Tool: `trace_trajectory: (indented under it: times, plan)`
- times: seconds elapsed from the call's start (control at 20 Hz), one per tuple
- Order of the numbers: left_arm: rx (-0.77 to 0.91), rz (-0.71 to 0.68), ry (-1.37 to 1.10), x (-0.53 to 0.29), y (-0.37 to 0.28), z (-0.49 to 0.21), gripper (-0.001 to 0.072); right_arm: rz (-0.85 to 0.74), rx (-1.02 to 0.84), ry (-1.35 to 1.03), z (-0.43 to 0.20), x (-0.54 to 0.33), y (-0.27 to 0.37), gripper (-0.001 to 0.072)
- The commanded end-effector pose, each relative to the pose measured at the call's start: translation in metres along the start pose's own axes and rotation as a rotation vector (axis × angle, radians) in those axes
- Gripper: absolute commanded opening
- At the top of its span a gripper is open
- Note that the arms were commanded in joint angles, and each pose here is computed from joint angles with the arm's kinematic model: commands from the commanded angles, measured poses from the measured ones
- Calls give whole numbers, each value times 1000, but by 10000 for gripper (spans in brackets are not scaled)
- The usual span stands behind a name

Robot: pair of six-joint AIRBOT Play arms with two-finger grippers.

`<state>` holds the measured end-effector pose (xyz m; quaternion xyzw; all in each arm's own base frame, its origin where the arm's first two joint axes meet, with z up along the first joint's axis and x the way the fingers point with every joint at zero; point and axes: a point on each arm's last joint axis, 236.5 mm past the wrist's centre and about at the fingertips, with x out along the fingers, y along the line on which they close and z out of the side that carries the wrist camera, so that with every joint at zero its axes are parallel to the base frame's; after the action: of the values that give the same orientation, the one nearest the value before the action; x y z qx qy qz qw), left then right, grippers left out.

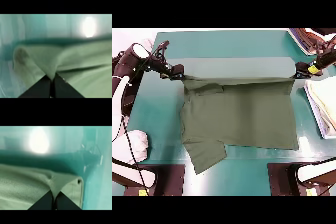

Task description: Fold the shirts.

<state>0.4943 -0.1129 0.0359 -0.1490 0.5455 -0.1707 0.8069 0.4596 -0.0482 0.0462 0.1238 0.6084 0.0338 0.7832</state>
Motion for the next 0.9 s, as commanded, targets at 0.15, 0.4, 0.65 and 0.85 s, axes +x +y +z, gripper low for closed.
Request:
trace_trajectory:
  times: [0.15,0.4,0.65,0.85]
  plan:
    - [-11,-19,240,44,-2,-81,23,-49,21,98,-61,33,-18,19]
    - [-46,-4,270,60,-1,-101,242,-42,52,144,-90,56,-21,273]
    - [-15,109,236,5,12,-104,498,-50,9,50,-89,5,-17,337]
    - [-56,184,292,-35,23,-196,499,-65,23,-27,-110,-29,-17,452]
